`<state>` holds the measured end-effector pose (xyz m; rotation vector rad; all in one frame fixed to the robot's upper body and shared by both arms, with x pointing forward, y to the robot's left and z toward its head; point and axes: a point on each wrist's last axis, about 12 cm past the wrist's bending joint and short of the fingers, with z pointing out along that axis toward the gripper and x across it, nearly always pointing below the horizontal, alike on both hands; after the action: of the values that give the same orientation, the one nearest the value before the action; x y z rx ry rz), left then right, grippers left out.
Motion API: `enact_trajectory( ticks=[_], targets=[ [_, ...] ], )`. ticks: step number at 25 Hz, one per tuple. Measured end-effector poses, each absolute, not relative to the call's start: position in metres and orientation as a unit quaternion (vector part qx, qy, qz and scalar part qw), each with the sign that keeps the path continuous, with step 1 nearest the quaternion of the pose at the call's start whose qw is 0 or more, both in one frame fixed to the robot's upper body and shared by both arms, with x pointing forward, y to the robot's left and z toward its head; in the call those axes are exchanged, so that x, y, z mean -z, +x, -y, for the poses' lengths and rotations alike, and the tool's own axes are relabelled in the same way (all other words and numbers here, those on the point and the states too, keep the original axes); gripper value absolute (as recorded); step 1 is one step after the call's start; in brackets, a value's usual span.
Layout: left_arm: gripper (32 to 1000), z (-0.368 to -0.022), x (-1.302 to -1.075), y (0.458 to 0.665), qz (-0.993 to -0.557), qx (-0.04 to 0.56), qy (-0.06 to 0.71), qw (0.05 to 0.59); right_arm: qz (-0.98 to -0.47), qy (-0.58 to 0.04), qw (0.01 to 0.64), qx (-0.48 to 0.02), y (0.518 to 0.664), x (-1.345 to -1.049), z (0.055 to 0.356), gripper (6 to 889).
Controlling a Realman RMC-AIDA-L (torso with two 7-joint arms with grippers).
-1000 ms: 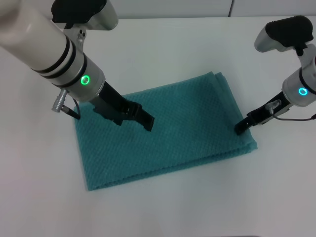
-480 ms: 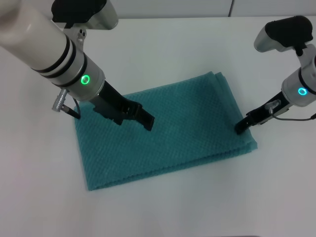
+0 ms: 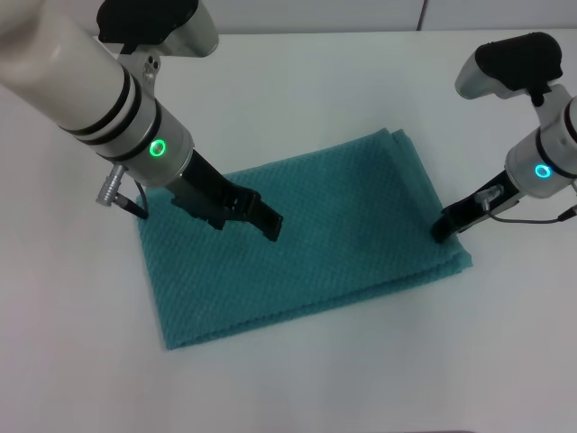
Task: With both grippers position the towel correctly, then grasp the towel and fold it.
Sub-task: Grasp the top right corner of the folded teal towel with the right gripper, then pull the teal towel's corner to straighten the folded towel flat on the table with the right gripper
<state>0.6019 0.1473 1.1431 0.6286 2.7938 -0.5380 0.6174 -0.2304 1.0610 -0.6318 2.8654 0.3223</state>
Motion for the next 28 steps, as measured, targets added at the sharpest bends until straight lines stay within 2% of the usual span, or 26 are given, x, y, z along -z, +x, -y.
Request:
enact_trajectory(
  ticks=[7, 9, 15, 28],
  targets=[
    [880, -0.1472, -1.1430, 0.6019, -0.953, 0.184, 0.214, 0.114, -0.966, -0.212, 0.100, -0.110, 0.6175, -1.0596, 0.2271, 358],
    [880, -0.1474, -1.1428, 0.6018, -0.953, 0.184, 0.214, 0.114, -0.966, -0.211, 0.102, -0.110, 0.6178, -1.0596, 0.2269, 128],
    [880, -0.1484, -1.1419, 0.6013, -0.953, 0.184, 0.212, 0.113, -0.966, -0.211, 0.101, -0.110, 0.6173, -1.0589, 0.2265, 28],
    [879, -0.1502, -1.1404, 0.6007, -0.954, 0.183, 0.210, 0.112, -0.962, -0.232, 0.082, -0.120, 0.6119, -1.0593, 0.2241, 25]
  ],
)
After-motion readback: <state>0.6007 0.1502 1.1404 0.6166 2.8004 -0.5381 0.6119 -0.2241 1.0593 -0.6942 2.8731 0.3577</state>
